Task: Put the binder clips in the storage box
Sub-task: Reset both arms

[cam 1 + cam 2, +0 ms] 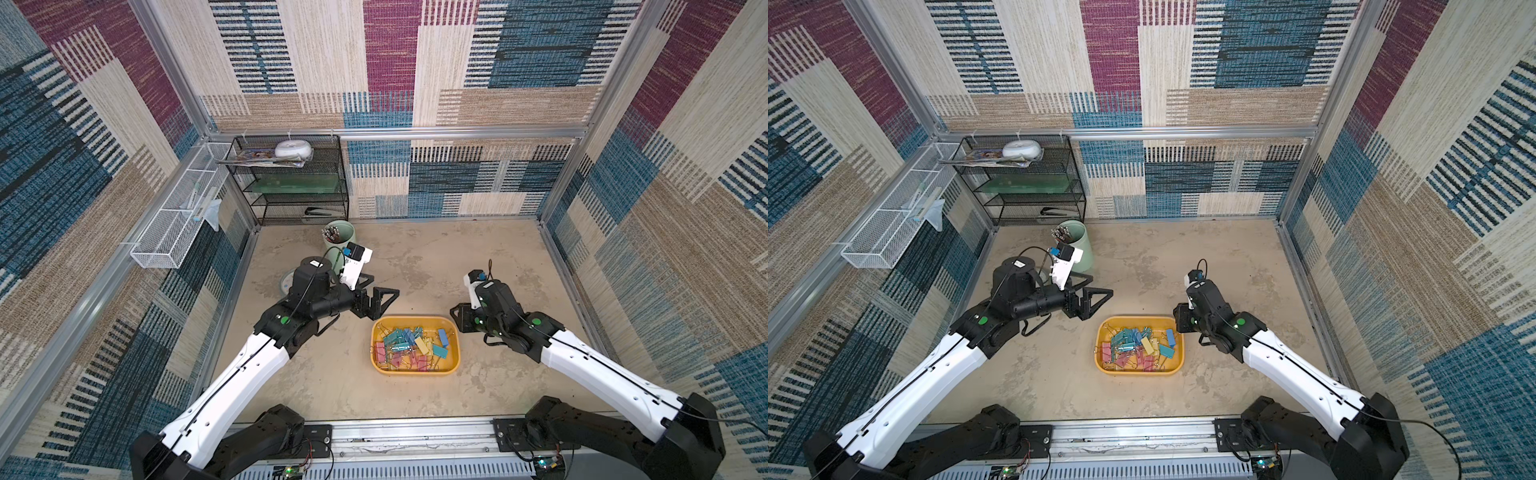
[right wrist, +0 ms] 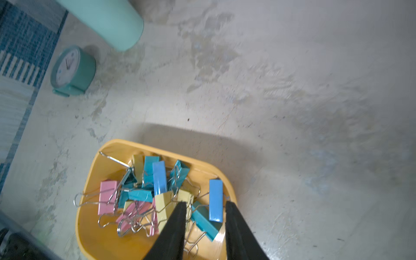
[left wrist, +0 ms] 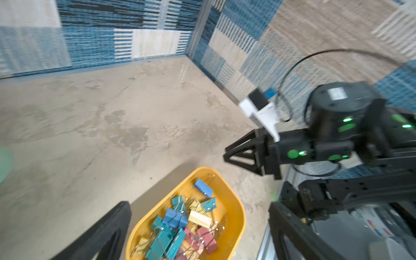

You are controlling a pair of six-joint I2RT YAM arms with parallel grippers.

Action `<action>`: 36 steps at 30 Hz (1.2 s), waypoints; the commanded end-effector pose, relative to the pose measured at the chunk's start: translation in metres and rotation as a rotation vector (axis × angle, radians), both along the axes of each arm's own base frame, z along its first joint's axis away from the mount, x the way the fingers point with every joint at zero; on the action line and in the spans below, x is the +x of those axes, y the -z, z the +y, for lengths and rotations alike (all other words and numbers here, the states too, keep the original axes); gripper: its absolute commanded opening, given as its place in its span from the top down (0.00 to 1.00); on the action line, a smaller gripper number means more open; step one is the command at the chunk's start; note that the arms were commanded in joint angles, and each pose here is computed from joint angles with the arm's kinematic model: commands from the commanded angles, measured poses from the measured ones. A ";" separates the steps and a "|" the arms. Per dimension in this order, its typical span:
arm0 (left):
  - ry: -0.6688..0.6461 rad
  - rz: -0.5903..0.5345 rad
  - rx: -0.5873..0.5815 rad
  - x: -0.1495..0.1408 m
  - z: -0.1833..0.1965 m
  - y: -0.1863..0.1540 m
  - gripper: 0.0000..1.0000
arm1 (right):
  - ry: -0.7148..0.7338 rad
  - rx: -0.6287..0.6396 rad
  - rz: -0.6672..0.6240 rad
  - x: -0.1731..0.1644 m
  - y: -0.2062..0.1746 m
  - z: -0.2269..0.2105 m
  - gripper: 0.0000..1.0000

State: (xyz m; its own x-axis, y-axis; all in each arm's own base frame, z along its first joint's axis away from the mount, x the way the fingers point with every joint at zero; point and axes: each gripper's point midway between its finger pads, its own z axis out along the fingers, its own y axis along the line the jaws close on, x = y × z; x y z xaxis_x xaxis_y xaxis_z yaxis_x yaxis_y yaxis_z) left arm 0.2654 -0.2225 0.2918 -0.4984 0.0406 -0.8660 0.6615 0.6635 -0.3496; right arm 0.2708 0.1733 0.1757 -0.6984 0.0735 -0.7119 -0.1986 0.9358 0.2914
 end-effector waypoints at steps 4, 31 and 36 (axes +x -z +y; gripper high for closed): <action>-0.581 -0.162 0.270 0.021 0.111 0.050 0.01 | 0.401 -0.190 -0.457 0.042 -0.060 -0.094 0.26; -0.806 -0.205 0.298 0.122 0.233 0.182 0.00 | 0.509 -0.312 -0.661 0.099 0.041 -0.204 0.00; -0.772 -0.162 0.311 0.134 0.231 0.198 0.00 | 0.511 -0.310 -0.658 0.099 0.041 -0.205 0.00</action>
State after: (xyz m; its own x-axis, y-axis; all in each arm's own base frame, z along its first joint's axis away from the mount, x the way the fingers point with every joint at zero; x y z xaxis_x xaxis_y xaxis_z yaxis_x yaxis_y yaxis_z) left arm 0.3873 0.0154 0.0733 -0.4333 -0.0150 -0.9011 -0.0361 0.9993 0.0007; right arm 0.3672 -0.0346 0.1196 -0.1338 0.0044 -0.9910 0.2436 0.9695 -0.0286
